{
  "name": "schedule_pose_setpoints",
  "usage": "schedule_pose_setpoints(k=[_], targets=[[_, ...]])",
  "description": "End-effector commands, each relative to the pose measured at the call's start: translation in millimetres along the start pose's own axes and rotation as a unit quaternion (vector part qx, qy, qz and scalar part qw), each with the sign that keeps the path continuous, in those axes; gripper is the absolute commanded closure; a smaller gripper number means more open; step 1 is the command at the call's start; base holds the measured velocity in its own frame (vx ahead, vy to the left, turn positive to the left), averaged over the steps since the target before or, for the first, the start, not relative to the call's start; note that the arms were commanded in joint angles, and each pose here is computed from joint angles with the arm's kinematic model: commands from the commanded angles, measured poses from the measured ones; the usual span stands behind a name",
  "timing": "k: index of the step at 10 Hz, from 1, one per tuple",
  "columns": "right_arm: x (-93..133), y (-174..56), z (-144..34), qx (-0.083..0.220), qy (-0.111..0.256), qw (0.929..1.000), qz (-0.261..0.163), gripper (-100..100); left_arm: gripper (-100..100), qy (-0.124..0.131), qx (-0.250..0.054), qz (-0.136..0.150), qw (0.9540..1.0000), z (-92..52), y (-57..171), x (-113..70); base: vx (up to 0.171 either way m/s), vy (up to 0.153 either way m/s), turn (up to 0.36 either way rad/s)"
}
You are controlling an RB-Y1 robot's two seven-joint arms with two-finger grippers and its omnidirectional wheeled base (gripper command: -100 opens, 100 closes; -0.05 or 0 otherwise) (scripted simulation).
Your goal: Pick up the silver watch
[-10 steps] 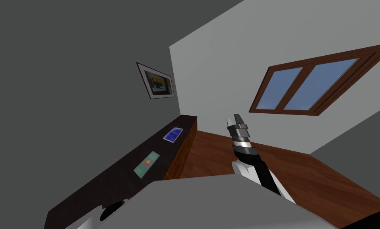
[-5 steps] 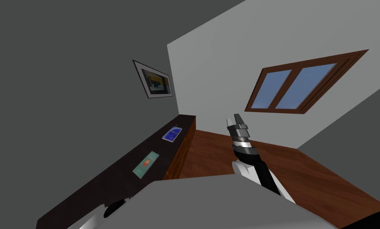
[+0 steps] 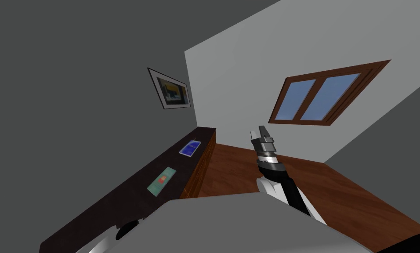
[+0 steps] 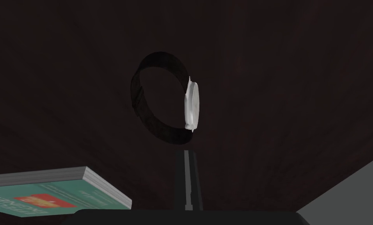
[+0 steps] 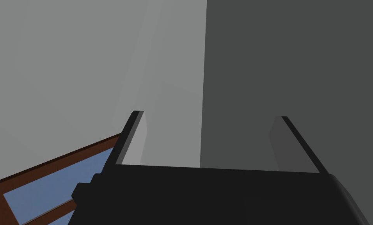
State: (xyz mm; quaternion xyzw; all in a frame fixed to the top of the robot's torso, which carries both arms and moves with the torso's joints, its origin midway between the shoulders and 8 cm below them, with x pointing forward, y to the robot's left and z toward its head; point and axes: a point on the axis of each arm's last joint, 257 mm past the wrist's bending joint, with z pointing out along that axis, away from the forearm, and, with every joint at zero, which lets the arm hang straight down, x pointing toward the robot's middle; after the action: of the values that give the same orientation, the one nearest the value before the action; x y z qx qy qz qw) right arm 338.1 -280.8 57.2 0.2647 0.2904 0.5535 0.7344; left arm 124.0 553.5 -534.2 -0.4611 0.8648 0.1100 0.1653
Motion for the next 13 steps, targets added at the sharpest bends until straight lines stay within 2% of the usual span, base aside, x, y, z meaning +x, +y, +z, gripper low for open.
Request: schedule_pose_setpoints(k=[1,2,3,4,9,13], targets=[[0.0,0.0,0.0,0.000,0.000,1.0000,0.000,0,100,0.000,0.000,0.000,1.0000,0.0,0.0,0.0,0.000,0.000,0.000],[0.0,0.0,0.0,0.000,0.000,1.0000,0.000,0,100,0.000,0.000,0.000,1.0000,0.0,0.0,0.0,0.000,0.000,0.000],[0.0,0.0,0.0,0.000,0.000,1.0000,0.000,0,0,0.000,0.000,0.000,1.0000,0.0,0.0,0.0,0.000,0.000,0.000],[0.0,0.0,0.0,0.000,0.000,1.0000,0.000,0,-100,0.014,0.002,-0.011,0.9999,-2.2,0.0,9.2,-0.001,0.016,-0.157],[0.0,0.0,0.0,0.000,0.000,1.0000,0.000,0,-100,0.049,-0.002,-0.037,0.9981,-7.7,9.2,34.7,-0.023,0.040,-0.128],[0.0,0.0,0.0,0.000,0.000,1.0000,0.000,0,-100,0.079,-0.005,-0.062,0.9949,-13.7,14.6,56.4,-0.020,0.036,-0.114]])
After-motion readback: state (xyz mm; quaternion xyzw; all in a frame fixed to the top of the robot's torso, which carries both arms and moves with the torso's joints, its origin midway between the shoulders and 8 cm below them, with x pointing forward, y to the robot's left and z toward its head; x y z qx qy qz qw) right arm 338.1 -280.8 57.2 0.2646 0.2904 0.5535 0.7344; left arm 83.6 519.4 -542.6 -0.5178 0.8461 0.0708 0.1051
